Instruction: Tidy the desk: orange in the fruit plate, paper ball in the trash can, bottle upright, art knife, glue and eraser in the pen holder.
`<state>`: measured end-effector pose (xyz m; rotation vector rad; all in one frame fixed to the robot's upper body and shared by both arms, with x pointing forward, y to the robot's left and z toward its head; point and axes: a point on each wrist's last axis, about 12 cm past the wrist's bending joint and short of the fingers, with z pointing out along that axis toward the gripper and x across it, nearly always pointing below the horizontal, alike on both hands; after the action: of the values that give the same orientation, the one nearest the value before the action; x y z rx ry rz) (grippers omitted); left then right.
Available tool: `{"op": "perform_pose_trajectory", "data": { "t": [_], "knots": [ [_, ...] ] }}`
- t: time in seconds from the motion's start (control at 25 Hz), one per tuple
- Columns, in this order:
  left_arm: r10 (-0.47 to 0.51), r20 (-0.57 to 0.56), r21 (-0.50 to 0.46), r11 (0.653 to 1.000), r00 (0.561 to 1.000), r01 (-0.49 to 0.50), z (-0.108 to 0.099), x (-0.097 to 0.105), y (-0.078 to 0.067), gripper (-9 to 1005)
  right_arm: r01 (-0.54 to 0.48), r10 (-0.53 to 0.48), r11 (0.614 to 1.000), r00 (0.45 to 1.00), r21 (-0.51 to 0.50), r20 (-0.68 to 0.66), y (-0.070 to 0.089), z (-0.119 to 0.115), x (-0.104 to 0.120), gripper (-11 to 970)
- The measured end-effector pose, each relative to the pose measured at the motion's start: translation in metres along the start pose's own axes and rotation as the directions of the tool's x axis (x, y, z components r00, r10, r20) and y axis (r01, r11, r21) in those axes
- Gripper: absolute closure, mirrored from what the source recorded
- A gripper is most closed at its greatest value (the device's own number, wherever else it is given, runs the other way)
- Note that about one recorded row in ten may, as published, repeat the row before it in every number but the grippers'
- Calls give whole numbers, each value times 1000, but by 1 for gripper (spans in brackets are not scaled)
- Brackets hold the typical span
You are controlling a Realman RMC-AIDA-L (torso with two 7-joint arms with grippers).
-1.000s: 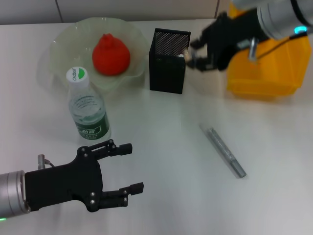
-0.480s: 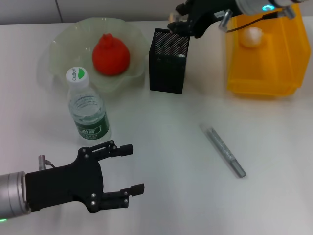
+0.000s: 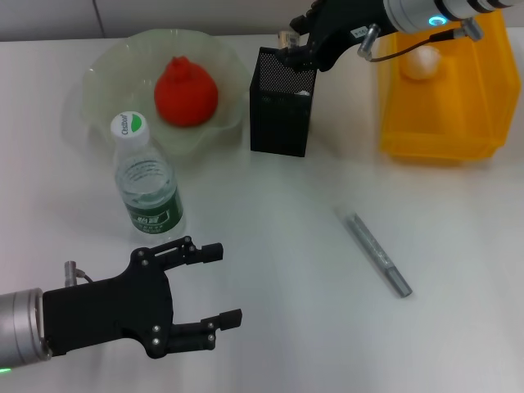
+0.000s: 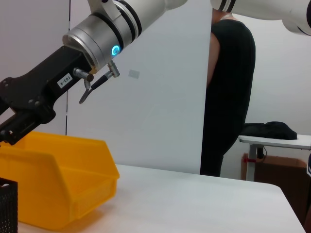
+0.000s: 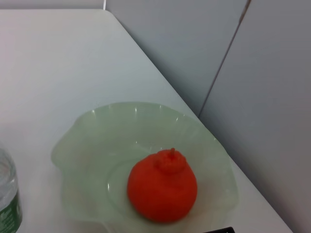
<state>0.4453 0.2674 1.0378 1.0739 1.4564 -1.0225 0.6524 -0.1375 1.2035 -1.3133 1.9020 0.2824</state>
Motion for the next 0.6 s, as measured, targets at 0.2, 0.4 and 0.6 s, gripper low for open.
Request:
{"op": "perform_pose_trajectory", "data": {
  "t": [0.2, 0.4, 0.6],
  "knots": [
    [0, 0, 1, 1000, 1000, 0, 0, 0, 0, 183, -9, 9, 1000, 1000, 6, 1, -2, 1, 1, 489],
    [0, 1, 1, 1000, 1000, 0, 0, 0, 0, 183, -29, 29, 1000, 999, 7, 12, -3, 11, -1, 450],
    [1, 4, 6, 1000, 1000, -1, 0, -1, 0, 183, -76, 76, 997, 997, 6, 22, -2, 1, -8, 395]
  ]
}}
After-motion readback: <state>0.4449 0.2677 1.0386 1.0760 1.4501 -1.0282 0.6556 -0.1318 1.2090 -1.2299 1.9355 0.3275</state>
